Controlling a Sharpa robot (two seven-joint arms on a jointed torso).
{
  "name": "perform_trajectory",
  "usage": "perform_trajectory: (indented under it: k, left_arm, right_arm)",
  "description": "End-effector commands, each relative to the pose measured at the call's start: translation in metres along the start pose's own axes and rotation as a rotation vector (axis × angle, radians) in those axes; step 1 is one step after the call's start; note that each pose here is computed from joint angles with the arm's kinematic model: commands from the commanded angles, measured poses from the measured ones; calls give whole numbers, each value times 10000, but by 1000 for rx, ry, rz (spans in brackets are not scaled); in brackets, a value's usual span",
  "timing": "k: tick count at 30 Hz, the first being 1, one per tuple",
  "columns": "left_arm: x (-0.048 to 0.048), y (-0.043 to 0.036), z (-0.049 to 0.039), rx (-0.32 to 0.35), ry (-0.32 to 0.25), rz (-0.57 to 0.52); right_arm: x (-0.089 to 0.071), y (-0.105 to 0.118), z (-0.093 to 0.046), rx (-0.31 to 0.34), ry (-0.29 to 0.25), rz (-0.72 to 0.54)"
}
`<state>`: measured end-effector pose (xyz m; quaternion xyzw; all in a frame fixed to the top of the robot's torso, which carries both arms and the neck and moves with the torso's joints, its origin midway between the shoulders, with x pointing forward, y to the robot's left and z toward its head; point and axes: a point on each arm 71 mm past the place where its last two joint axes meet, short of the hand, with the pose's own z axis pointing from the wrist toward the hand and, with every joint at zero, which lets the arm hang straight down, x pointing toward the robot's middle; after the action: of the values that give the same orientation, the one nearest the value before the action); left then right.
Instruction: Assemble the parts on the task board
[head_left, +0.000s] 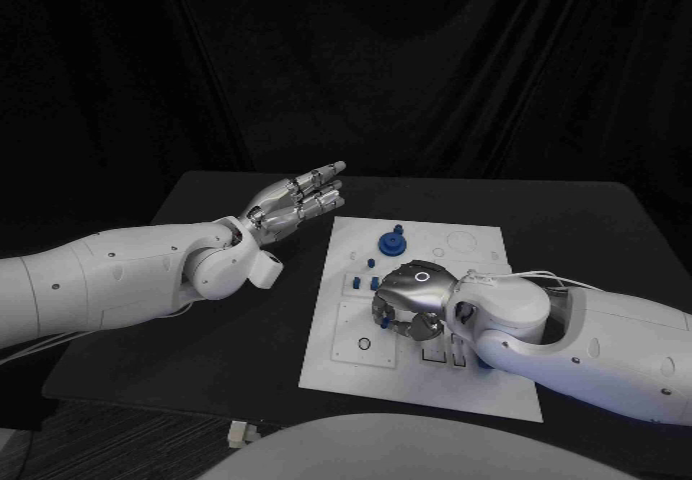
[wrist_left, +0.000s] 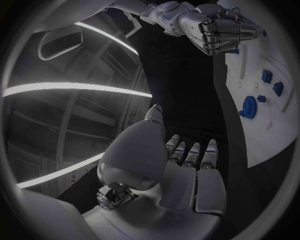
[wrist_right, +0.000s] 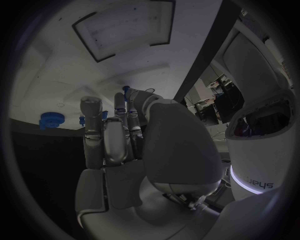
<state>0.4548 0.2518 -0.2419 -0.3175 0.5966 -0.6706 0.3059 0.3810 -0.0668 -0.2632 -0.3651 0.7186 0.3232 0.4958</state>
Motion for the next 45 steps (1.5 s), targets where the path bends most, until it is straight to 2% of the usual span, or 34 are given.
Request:
perform_trajectory:
  k: [1,28,45]
  left_arm:
    - [17,-2,7,9,9,-16]
    - [24,13,6,-3,17,-22]
    - [25,28,1,-10,19,-25]
  right_arm:
    - [14,30,3,-18,6,-4]
    - [91,13,41,3,45,-1]
    - [115,-21,10,25,47,3]
